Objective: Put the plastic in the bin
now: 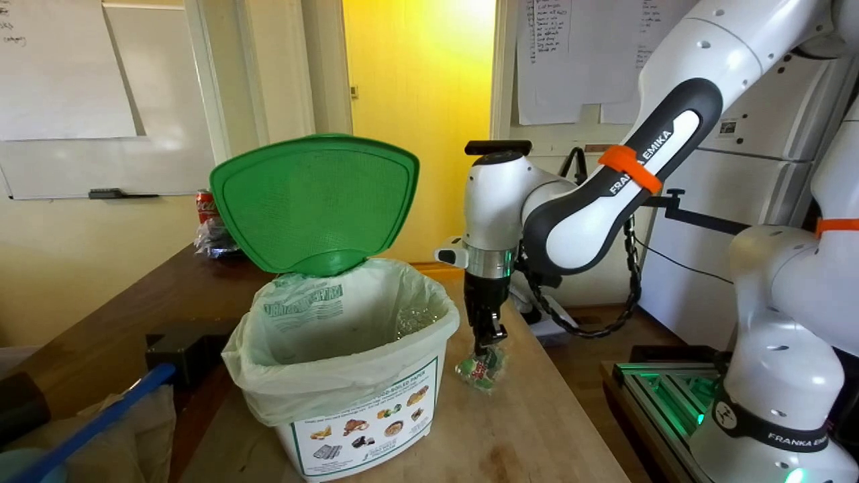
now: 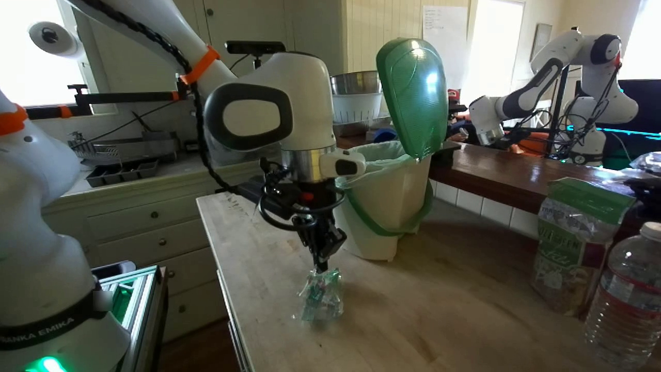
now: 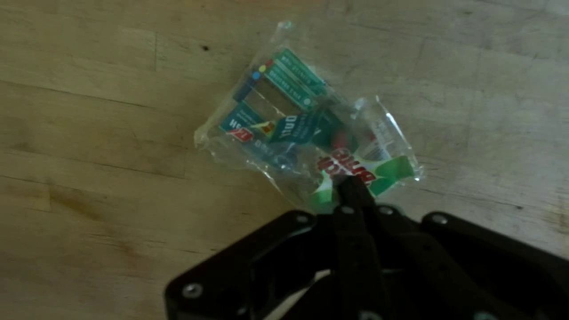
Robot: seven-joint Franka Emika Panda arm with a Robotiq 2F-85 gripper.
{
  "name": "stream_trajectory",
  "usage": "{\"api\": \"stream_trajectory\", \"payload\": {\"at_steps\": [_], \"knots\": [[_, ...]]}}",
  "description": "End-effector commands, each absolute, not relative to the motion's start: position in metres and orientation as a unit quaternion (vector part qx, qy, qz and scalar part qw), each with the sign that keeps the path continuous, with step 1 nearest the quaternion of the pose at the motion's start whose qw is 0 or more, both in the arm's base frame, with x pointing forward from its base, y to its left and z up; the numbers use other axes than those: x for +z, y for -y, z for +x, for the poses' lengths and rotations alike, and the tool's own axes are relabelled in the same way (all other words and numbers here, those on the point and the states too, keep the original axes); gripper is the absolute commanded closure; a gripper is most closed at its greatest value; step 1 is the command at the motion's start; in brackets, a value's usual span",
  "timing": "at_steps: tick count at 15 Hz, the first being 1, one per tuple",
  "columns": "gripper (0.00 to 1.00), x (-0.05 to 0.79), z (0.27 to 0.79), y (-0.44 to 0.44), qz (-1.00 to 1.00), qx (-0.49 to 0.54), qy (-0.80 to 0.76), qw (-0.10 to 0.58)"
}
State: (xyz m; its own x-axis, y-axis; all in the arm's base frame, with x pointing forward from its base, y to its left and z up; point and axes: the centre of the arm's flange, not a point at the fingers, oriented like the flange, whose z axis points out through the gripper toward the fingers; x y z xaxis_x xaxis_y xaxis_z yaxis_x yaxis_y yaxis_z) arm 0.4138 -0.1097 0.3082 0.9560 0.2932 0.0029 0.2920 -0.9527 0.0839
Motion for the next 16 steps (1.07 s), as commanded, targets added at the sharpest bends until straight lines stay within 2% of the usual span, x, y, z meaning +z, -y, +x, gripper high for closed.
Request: {"api": "stream_trajectory", "payload": {"at_steps": [1,3,6,12,16], "knots": [[0.74,0.329,0.407,0.105,0.989,0.008,-0.131,0.064],[0.68,0.33,0.412,0.11,0.984,0.022,-0.16,0.079],[0.44,0.318,0.418,0.12,0.98,0.024,-0.175,0.091],[0.01,0.278,0.43,0.128,0.973,0.039,-0.217,0.07],[0.0,0.254,0.434,0.126,0.974,0.035,-0.216,0.056]]}}
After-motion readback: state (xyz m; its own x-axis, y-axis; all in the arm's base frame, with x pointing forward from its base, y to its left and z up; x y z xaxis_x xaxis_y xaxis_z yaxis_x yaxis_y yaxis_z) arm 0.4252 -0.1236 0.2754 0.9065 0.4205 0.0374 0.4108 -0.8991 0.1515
